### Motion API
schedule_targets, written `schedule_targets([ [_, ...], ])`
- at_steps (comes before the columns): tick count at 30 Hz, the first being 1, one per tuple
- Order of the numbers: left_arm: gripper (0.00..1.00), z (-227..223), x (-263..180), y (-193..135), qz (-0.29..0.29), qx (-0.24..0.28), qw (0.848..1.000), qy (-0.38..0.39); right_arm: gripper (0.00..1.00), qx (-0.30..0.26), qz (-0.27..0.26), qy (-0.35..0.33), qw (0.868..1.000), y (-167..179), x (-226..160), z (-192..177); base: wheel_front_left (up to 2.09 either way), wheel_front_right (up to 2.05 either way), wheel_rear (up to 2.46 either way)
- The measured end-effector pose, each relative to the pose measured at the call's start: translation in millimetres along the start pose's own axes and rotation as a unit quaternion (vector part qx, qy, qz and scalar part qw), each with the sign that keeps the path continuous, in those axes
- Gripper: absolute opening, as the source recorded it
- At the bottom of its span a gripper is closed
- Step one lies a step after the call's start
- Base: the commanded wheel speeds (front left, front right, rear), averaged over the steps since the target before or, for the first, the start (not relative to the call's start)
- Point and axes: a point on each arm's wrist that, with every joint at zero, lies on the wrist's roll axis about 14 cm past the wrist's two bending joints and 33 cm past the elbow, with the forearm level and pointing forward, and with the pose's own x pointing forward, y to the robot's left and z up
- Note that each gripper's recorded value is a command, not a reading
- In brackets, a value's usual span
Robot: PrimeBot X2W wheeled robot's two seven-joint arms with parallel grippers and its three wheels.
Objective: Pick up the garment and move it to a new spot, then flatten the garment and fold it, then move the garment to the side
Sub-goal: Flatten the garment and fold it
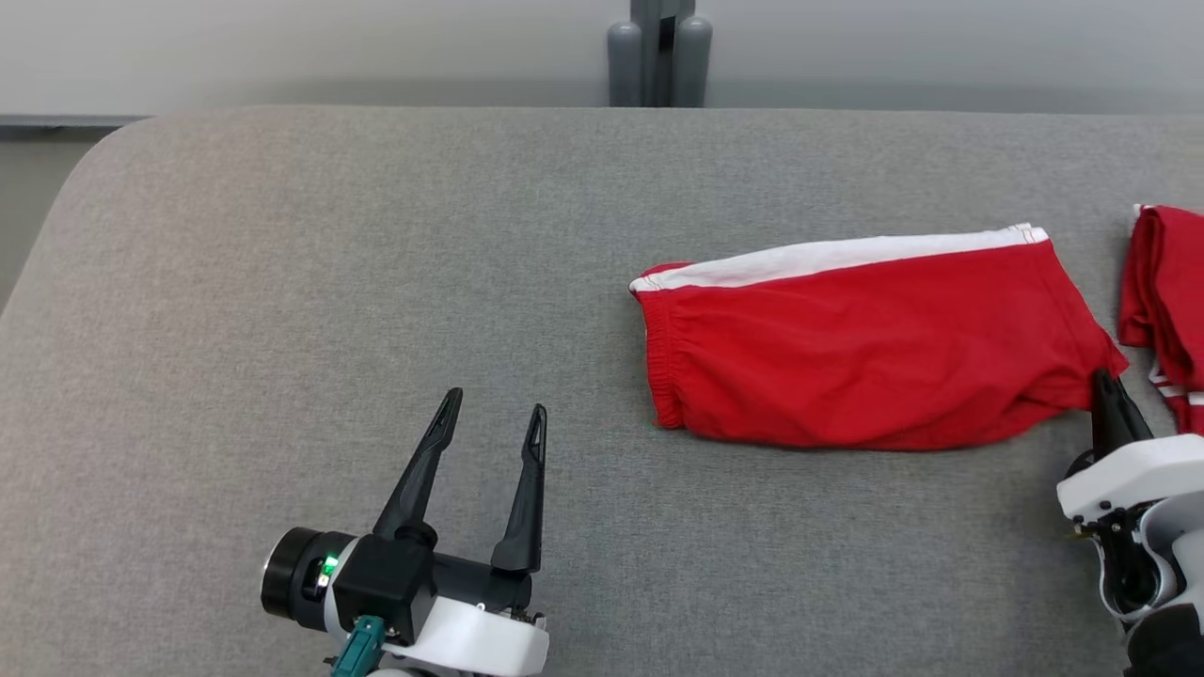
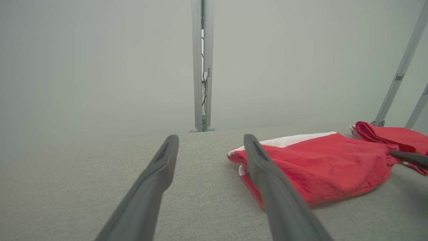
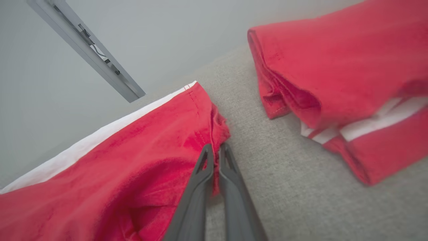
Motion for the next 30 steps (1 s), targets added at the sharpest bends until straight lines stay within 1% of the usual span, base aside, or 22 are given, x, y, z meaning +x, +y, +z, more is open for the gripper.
schedule_targets([
  [4,1.00,4.0,1.0,-13.2,-0.020,-0.005,1.000,-0.007,0.00,0.000,-0.021,-0.021,1.000,-24.6,-24.4,12.4,0.00,0.00,0.00],
  [7,1.00,6.6,0.5,-21.8,-0.035,-0.007,0.999,-0.011,0.00,-0.002,-0.030,-0.036,0.999,-34.1,-33.8,23.4,0.00,0.00,0.00],
  [9,1.00,8.4,-0.8,-25.2,-0.040,-0.007,0.999,-0.013,0.00,-0.006,-0.028,-0.048,0.998,-34.6,-36.5,32.8,0.00,0.00,0.00],
  [12,1.00,11.2,-3.4,-26.4,-0.043,-0.008,0.999,-0.016,0.00,-0.014,-0.010,-0.062,0.998,-22.5,-35.9,42.9,0.00,0.00,0.00],
  [16,1.00,14.7,-8.6,-22.6,-0.036,-0.007,0.999,-0.020,0.00,-0.034,0.037,-0.081,0.995,11.8,-31.2,54.0,0.00,0.00,0.00],
  [21,1.00,20.0,-16.9,-15.8,-0.023,-0.005,0.999,-0.026,0.00,-0.052,0.114,-0.101,0.987,71.9,-31.4,66.0,0.00,0.00,0.00],
  [26,1.00,24.4,-24.1,-7.4,-0.009,-0.002,0.999,-0.031,0.00,-0.061,0.185,-0.089,0.977,128.3,-42.6,57.0,0.00,0.00,0.00],
  [30,1.00,26.1,-28.5,-2.8,-0.002,-0.001,0.999,-0.033,0.00,-0.066,0.233,-0.064,0.968,167.7,-55.2,41.2,0.00,0.00,0.00],
])
